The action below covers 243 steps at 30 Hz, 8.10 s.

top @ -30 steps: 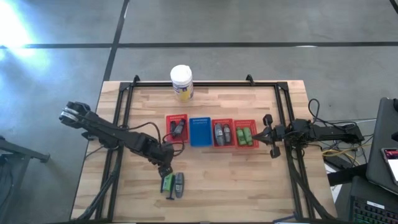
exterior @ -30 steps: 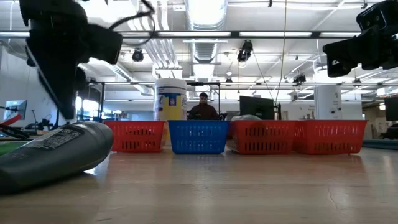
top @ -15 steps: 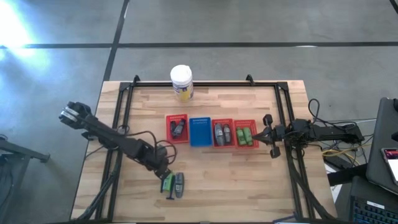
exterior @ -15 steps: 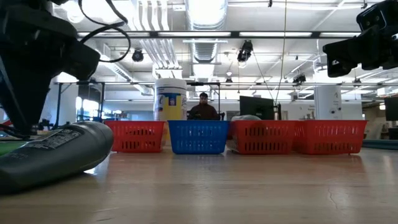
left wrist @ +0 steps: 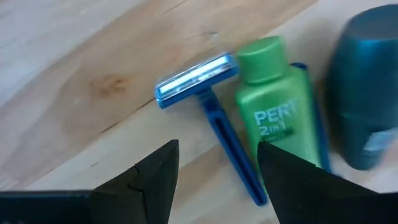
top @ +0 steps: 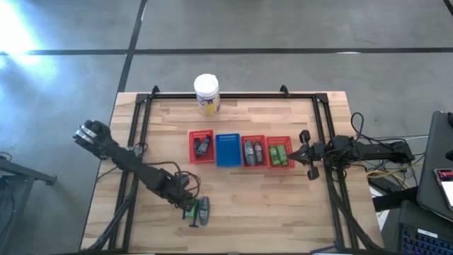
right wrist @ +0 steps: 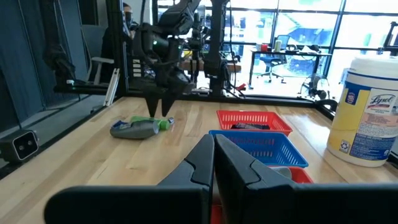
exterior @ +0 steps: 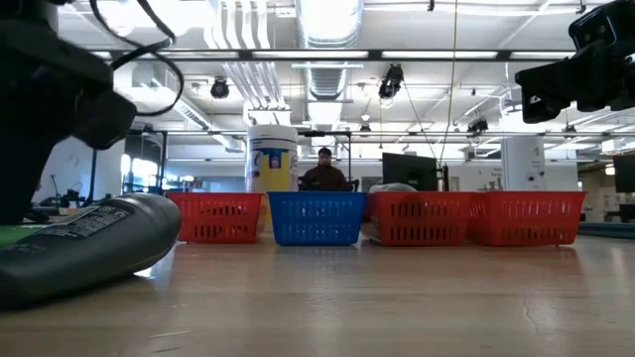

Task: Pick & Place Travel size toiletries
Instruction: Put the left blue razor into the blue bin, then put the blue razor into the blue bin

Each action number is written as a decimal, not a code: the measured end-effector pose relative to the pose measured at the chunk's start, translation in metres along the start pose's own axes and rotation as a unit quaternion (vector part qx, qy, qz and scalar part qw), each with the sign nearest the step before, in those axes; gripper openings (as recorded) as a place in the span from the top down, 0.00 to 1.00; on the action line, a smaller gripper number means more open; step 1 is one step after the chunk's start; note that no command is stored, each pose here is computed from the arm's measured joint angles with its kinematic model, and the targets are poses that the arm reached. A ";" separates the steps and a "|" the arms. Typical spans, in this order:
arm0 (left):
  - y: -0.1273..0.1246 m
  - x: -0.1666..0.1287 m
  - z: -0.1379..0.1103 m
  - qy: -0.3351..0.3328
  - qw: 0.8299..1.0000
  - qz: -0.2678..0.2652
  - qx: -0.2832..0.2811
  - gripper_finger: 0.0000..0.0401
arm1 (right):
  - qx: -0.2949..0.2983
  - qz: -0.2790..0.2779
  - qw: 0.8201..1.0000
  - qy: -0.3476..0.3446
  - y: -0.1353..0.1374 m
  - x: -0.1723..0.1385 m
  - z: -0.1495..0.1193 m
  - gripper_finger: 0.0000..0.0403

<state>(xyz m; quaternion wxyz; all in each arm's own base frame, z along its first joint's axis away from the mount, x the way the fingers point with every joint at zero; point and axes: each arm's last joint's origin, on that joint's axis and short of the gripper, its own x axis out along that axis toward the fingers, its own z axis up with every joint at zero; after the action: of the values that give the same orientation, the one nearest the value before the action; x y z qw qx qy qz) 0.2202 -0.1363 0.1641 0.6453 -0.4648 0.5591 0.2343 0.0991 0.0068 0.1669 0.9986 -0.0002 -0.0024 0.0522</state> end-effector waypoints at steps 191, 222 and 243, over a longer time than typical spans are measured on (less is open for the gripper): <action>-0.095 0.005 0.008 -0.055 0.996 0.011 -0.067 0.56 | 0.000 0.000 1.000 0.000 0.000 0.000 0.000 0.98; -0.118 0.020 0.005 -0.019 0.995 -0.084 0.044 0.56 | 0.000 0.000 1.000 0.000 0.000 0.000 0.000 0.98; -0.087 0.020 0.007 -0.007 0.998 0.042 0.043 0.56 | 0.000 0.000 1.000 0.000 0.000 0.000 0.000 0.98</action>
<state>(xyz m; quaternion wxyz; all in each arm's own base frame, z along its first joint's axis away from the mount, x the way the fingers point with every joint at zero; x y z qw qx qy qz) 0.3007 -0.1741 0.1743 0.6578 -0.4110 0.5836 0.2403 0.0991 0.0068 0.1669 0.9986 -0.0003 -0.0024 0.0522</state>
